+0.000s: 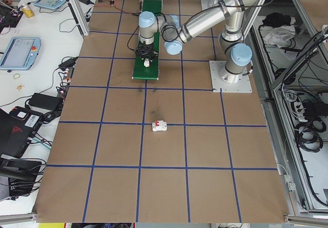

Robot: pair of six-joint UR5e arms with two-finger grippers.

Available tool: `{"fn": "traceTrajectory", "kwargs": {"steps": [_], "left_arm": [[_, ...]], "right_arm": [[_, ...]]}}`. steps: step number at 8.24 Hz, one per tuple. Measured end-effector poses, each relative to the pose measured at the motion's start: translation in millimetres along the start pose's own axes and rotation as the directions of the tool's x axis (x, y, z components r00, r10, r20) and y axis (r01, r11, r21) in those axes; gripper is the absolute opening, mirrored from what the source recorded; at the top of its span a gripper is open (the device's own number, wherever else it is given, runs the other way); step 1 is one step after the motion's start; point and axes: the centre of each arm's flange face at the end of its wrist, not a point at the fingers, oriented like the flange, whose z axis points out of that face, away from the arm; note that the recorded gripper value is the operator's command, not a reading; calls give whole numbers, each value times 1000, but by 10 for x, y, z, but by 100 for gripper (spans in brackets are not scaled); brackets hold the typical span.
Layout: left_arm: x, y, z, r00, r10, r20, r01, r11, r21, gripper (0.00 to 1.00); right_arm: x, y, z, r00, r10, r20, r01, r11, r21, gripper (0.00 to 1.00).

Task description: Move button from left to right

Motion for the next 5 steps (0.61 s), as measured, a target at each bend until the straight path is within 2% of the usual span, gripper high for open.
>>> {"fn": "traceTrajectory", "kwargs": {"steps": [1,5], "left_arm": [[-1,0,6,1000,2,2,-2,1000,-1,100],[-10,-10,7,1000,4,11,-4,1000,10,100]], "right_arm": [[-1,-1,-1,1000,1,1,-1,1000,1,100],[-2,5,4,1000,2,0,-2,1000,-4,100]]}}
